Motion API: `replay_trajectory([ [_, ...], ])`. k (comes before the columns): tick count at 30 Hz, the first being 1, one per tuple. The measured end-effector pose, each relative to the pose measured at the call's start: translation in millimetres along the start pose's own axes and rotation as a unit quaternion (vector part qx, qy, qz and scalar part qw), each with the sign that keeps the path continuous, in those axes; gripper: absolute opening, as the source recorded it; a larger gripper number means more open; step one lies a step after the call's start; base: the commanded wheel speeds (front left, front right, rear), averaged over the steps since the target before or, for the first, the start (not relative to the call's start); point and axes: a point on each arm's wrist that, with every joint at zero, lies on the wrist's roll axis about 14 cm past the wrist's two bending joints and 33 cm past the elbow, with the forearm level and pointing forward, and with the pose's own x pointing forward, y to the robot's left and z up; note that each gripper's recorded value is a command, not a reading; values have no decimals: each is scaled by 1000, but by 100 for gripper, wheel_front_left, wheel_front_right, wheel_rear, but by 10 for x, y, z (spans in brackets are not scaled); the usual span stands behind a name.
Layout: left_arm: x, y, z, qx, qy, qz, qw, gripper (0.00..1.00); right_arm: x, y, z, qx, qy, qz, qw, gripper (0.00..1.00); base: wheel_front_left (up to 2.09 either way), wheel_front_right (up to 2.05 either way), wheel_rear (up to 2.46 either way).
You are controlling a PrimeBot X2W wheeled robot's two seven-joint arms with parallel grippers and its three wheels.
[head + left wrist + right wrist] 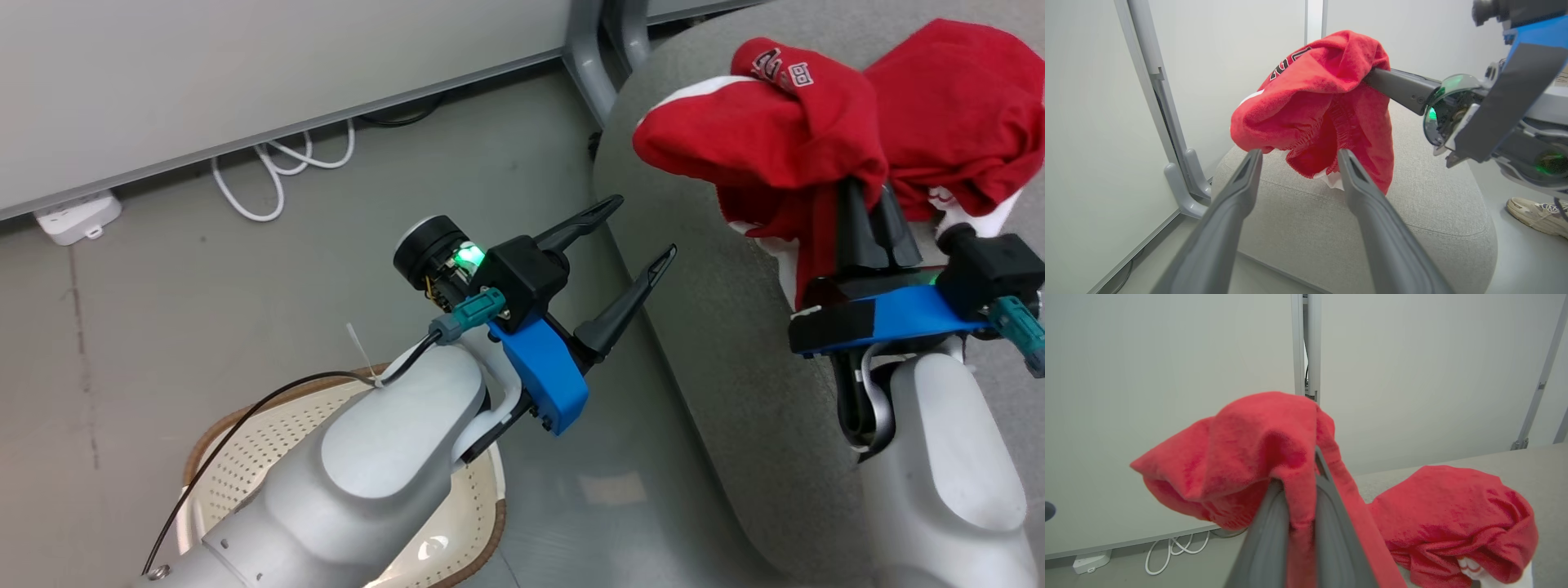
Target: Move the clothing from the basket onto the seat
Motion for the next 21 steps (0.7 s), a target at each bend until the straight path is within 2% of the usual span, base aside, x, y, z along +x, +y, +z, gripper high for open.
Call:
replay_trajectory([
  [4,137,-202,-64,-12,-1,-35,999,100,-183,-380,2,-15,3,-51,999,0,0,0,0],
  [10,249,-380,-186,-25,4,-69,997,100,-456,-742,-79,-32,22,-102,994,0,0,0,0],
  [16,287,-432,-246,-34,5,-79,996,100,-549,-810,-148,-35,34,-113,992,0,0,0,0],
  [21,269,-377,-262,-40,5,-70,997,100,-481,-709,-162,-39,34,-96,994,0,0,0,0],
])
